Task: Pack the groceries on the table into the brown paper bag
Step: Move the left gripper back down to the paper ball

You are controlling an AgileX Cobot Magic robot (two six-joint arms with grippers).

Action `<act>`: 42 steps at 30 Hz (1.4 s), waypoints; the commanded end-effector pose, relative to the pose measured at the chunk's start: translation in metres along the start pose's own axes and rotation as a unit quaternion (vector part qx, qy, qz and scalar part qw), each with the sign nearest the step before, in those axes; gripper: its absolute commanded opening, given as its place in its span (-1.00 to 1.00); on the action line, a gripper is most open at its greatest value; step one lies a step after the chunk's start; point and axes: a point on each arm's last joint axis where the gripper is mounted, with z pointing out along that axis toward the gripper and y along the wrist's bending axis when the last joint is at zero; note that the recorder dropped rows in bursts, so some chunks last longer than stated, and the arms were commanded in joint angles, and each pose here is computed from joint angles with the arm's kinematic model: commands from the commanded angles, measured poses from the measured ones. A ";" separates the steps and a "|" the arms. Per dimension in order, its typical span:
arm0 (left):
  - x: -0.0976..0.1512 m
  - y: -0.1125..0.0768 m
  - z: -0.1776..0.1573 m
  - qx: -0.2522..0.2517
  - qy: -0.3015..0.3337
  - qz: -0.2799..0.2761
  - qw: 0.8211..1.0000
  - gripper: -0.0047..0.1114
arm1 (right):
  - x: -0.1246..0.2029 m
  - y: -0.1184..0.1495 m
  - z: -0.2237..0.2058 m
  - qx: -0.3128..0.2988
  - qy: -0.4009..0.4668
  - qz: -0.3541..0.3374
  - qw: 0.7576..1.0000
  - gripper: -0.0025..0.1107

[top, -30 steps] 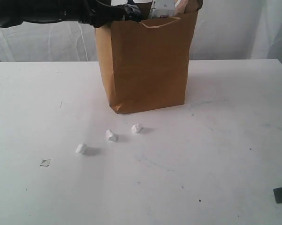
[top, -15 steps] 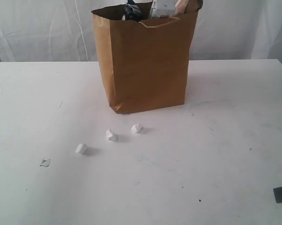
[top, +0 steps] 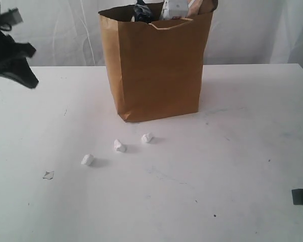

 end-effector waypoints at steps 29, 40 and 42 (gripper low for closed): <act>0.152 -0.086 0.101 -0.122 -0.079 -0.054 0.988 -0.92 | 0.003 0.003 0.001 -0.018 0.010 0.028 0.999 -0.96; 0.141 -0.083 0.098 -0.143 -0.136 0.009 0.980 -0.91 | 0.003 0.004 0.001 -0.021 0.009 0.033 0.999 -0.96; 0.140 -0.083 0.097 -0.153 -0.132 0.062 0.977 -0.80 | 0.003 0.004 0.001 -0.021 0.010 0.033 0.999 -0.96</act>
